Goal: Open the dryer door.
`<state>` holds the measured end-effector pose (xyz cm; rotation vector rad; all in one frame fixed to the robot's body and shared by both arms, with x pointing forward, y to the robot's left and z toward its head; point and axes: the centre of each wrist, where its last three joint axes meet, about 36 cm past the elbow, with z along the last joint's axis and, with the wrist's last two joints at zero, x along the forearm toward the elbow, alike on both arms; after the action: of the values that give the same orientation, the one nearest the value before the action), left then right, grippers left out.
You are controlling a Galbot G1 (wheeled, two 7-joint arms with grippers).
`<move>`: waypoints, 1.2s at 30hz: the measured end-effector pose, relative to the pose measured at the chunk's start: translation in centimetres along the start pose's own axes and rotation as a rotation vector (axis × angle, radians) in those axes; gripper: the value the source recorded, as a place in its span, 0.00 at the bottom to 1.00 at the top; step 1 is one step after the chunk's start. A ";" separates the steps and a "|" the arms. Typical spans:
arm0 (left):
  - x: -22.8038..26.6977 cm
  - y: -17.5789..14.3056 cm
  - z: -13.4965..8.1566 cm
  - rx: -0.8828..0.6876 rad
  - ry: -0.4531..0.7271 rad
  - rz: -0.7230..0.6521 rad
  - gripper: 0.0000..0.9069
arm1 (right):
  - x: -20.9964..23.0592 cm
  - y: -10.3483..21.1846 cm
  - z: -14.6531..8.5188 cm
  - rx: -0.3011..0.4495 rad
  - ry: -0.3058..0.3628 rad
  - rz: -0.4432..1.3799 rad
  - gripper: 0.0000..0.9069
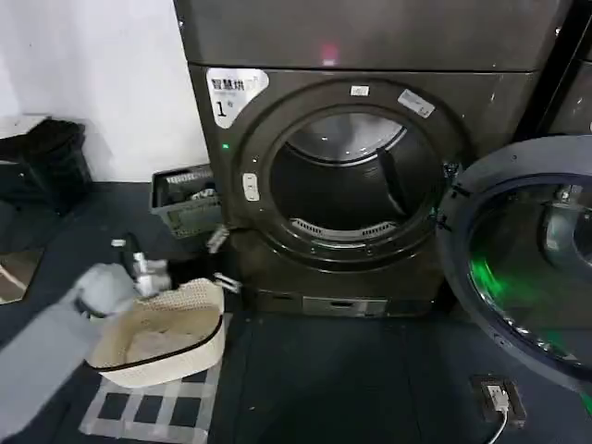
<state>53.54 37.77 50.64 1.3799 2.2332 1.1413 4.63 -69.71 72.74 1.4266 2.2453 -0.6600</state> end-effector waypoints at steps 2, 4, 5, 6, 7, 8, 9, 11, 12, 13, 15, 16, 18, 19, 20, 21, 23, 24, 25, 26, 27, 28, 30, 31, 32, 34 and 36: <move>1.6 1.0 0.0 -0.009 0.057 0.020 1.00 | -0.2 -0.1 0.0 0.000 0.000 0.000 1.00; 3.4 2.0 0.2 -0.012 0.134 0.045 1.00 | -0.4 0.0 -0.1 0.000 -0.001 -0.001 1.00; 4.2 2.5 0.2 -0.016 0.166 0.059 1.00 | -0.4 0.0 -0.1 -0.001 -0.002 -0.002 1.00; 5.0 3.1 0.3 -0.014 0.206 0.073 1.00 | -0.5 0.0 -0.2 -0.001 -0.002 -0.002 1.00; 6.0 3.7 0.3 -0.012 0.243 0.074 1.00 | -0.5 0.0 -0.2 -0.001 -0.002 -0.002 1.00; 6.8 4.3 0.3 -0.012 0.272 0.076 1.00 | -0.5 0.0 -0.2 -0.001 -0.001 -0.003 1.00; 7.7 4.9 0.2 -0.006 0.314 0.083 1.00 | -0.5 0.0 -0.2 0.000 0.000 -0.004 1.00; 9.2 5.8 -0.1 -0.003 0.376 0.109 1.00 | -0.6 0.0 -0.2 0.000 0.000 -0.006 1.00; 9.9 6.2 -0.3 0.002 0.400 0.133 1.00 | -0.6 0.1 -0.2 0.000 0.000 -0.007 1.00; 10.6 6.5 -0.4 0.007 0.414 0.156 1.00 | -0.6 0.1 -0.2 0.000 0.000 -0.008 1.00; 12.4 7.2 -0.6 0.007 0.450 0.211 1.00 | -0.6 0.2 -0.1 -0.003 0.001 -0.009 1.00; 13.2 7.5 -0.8 -0.007 0.471 0.247 1.00 | -0.6 0.3 0.0 -0.006 0.003 -0.009 1.00; 14.6 8.4 -1.3 -0.047 0.508 0.323 1.00 | -0.4 0.5 0.2 -0.010 0.009 -0.009 1.00; 15.2 8.9 -1.7 -0.063 0.523 0.361 1.00 | -0.3 0.5 0.3 -0.011 0.010 -0.010 1.00; 15.6 9.4 -2.1 -0.070 0.535 0.382 1.00 | -0.2 0.6 0.3 -0.017 0.010 -0.009 1.00; 16.0 9.8 -2.6 -0.076 0.543 0.405 1.00 | -0.2 0.7 0.3 -0.027 0.012 -0.010 1.00; 16.8 10.4 -3.1 -0.098 0.570 0.448 1.00 | -0.2 0.9 0.2 -0.034 0.013 -0.013 1.00; 17.2 10.7 -3.2 -0.106 0.584 0.468 1.00 | -0.2 1.0 0.1 -0.035 0.012 -0.016 1.00; 17.5 10.9 -3.3 -0.110 0.592 0.475 1.00 | -0.2 1.1 0.1 -0.037 0.012 -0.017 1.00; 17.7 11.0 -3.5 -0.112 0.595 0.476 1.00 | -0.2 1.1 0.0 -0.039 0.012 -0.018 1.00; 17.9 11.2 -3.6 -0.117 0.597 0.477 1.00 | -0.2 1.1 0.0 -0.040 0.011 -0.019 1.00; 18.0 11.3 -3.8 -0.117 0.596 0.476 1.00 | -0.2 1.1 0.0 -0.039 0.011 -0.019 1.00; 18.1 11.4 -4.0 -0.118 0.596 0.481 1.00 | -0.2 1.2 -0.1 -0.039 0.010 -0.022 1.00; 18.2 11.4 -4.1 -0.119 0.598 0.486 1.00 | -0.2 1.3 -0.1 -0.039 0.011 -0.023 1.00; 18.3 11.5 -4.1 -0.124 0.604 0.492 1.00 | -0.1 1.3 0.0 -0.040 0.012 -0.023 1.00; 18.4 11.5 -4.1 -0.129 0.612 0.498 1.00 | 0.1 1.3 0.1 -0.040 0.016 -0.022 1.00; 18.4 11.3 -4.0 -0.138 0.623 0.517 1.00 | 0.3 1.3 0.2 -0.040 0.019 -0.023 1.00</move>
<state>48.99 54.06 64.57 1.7824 2.1413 2.1030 5.72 -69.15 72.19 1.3958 2.2792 -0.6075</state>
